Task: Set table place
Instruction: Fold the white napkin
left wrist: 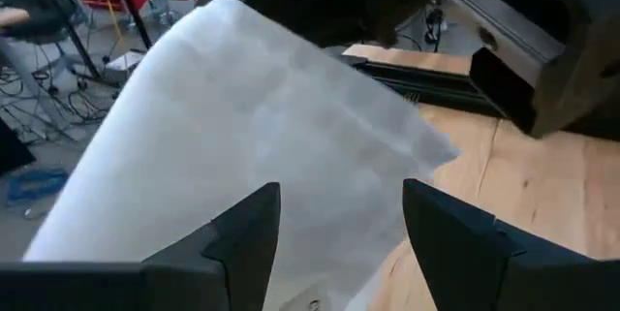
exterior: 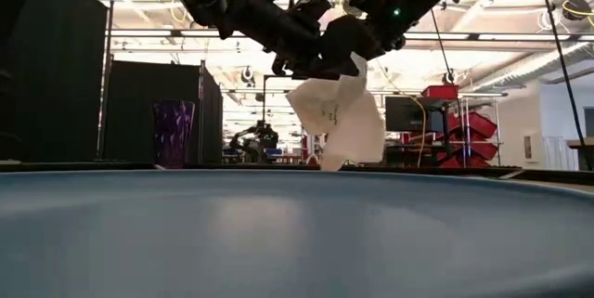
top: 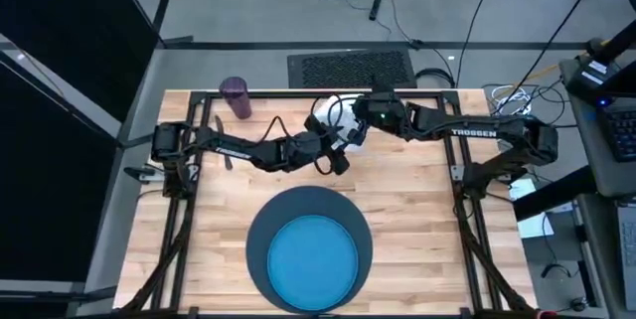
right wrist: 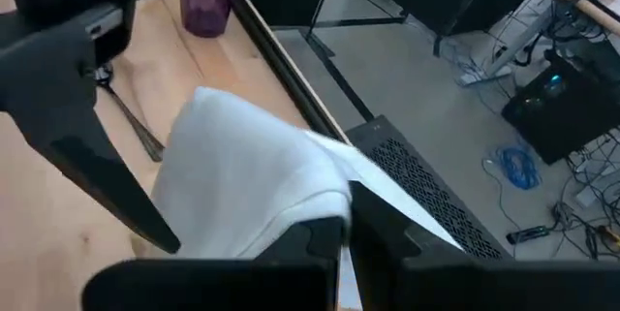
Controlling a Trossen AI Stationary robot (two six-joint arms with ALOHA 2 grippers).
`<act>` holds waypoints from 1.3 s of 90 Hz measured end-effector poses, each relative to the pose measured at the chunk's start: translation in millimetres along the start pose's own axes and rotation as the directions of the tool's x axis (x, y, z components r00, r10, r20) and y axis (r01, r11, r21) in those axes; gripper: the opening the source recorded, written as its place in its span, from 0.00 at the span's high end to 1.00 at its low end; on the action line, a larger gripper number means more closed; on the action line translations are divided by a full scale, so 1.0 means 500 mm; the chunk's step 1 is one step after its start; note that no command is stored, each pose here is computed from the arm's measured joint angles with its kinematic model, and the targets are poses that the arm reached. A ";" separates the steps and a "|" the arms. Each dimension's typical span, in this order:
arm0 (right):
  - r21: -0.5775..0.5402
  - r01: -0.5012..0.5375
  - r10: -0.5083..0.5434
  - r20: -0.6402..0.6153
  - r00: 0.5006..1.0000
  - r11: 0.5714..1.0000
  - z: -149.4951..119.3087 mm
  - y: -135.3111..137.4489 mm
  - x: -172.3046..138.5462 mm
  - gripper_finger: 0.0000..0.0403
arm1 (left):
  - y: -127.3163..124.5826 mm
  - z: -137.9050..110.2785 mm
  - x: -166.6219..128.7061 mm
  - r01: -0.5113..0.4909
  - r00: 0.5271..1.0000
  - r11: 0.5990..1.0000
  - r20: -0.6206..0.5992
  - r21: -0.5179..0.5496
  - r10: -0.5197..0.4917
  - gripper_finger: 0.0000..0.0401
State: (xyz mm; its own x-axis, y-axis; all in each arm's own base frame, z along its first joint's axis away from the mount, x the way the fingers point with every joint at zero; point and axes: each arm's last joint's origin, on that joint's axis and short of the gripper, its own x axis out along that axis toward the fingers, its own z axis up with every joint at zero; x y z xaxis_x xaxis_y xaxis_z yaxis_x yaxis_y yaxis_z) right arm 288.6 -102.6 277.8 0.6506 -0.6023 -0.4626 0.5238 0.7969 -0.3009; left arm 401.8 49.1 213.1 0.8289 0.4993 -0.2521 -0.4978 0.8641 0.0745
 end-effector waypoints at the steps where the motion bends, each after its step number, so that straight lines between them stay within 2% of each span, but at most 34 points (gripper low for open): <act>1: 0.000 0.001 -0.001 0.000 1.000 1.000 0.000 0.000 0.000 1.00 | 0.000 0.000 0.000 0.010 1.000 1.000 0.000 0.000 -0.010 0.50; 10: 0.004 0.017 -0.017 -0.006 1.000 1.000 -0.002 -0.010 0.004 1.00 | -0.006 -0.002 0.000 0.109 0.994 0.994 -0.011 0.002 -0.109 0.50; 18: 0.022 0.031 -0.031 -0.011 0.999 0.999 -0.003 -0.019 0.007 1.00 | -0.011 -0.002 -0.002 0.135 0.991 0.991 -0.013 0.004 -0.135 0.50; 31: 0.058 0.045 -0.045 -0.013 0.999 0.997 -0.003 -0.021 0.007 1.00 | -0.010 -0.002 -0.002 0.071 0.997 0.997 -0.009 0.004 -0.071 0.50; 45: 0.106 0.151 -0.146 -0.047 0.988 0.983 -0.008 -0.024 0.006 1.00 | -0.008 -0.002 -0.002 0.040 0.999 0.999 -0.008 0.004 -0.039 0.50; 55: 0.153 0.186 -0.181 -0.052 0.982 0.971 -0.008 -0.024 0.004 1.00 | -0.006 -0.002 -0.002 0.016 1.000 1.000 -0.007 0.004 -0.016 0.50; 70: 0.215 0.187 -0.184 -0.034 0.982 0.958 -0.004 -0.024 0.004 1.00 | -0.004 -0.002 -0.002 -0.033 0.999 0.999 -0.004 0.004 0.033 0.50; 85: 0.250 0.183 -0.181 -0.032 0.983 0.951 -0.004 -0.022 0.004 1.00 | -0.003 0.005 -0.002 -0.037 0.999 0.999 0.030 -0.014 0.038 0.50; 117: 0.257 0.129 -0.146 0.051 0.988 0.958 0.011 0.015 0.014 1.00 | -0.004 0.011 -0.003 -0.035 0.998 0.999 0.056 0.001 0.034 0.50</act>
State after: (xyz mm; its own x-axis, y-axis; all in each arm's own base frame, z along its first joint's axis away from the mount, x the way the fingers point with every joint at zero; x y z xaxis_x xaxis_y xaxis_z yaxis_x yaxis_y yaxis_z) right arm 299.8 -100.9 276.9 0.5941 -0.7139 -0.3707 0.7265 0.6740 -0.1336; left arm 403.1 46.9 218.4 0.8242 0.5315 -0.1954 -0.5259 0.8464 0.0839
